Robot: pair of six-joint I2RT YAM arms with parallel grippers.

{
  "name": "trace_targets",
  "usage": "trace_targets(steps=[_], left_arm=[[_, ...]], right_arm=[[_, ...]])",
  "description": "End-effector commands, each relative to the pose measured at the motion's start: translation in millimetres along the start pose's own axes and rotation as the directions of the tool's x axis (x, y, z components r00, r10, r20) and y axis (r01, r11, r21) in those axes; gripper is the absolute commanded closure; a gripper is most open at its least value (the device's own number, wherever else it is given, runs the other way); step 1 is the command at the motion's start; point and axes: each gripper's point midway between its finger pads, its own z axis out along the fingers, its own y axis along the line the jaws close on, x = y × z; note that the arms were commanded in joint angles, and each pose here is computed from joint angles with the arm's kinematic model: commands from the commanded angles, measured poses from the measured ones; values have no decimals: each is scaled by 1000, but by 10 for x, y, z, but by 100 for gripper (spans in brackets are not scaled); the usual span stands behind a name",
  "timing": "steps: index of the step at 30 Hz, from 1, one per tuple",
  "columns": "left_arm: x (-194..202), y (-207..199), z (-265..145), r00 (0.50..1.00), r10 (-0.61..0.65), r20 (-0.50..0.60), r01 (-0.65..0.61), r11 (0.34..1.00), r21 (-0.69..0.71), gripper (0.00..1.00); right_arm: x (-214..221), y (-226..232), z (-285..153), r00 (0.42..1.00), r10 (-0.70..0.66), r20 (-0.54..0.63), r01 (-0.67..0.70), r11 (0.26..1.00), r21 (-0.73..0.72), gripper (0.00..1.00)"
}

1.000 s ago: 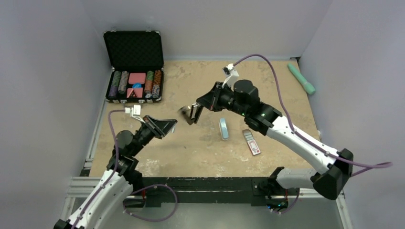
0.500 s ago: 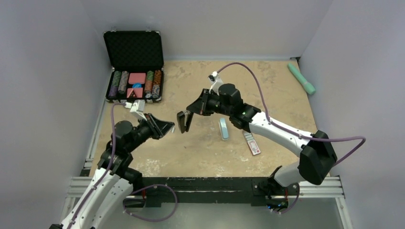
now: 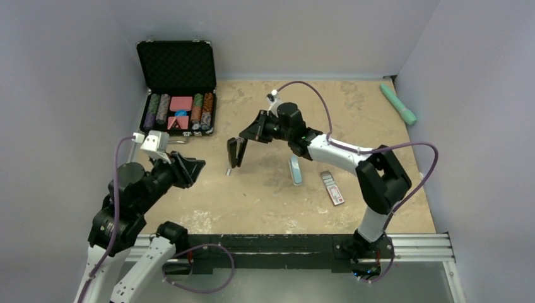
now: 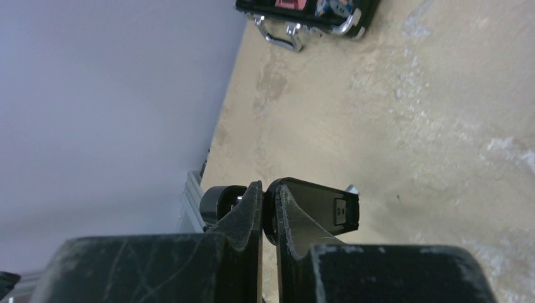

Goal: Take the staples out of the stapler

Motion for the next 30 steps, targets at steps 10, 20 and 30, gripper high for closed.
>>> trace_targets(steps=[10,20,30], left_arm=[[281,396,-160,981,189,-49,-193,974,-119,59],[305,374,-163,980,190,-52,-195,975,-102,59],[315,372,-148,980,191,-59,-196,976,-99,60]], right_arm=[[-751,264,560,973,202,115,-153,929,-337,100],[-471,-164,818,959,275,62,-235,902,-362,100],[-344,-490,866,977,199,79,-180,962,-205,97]])
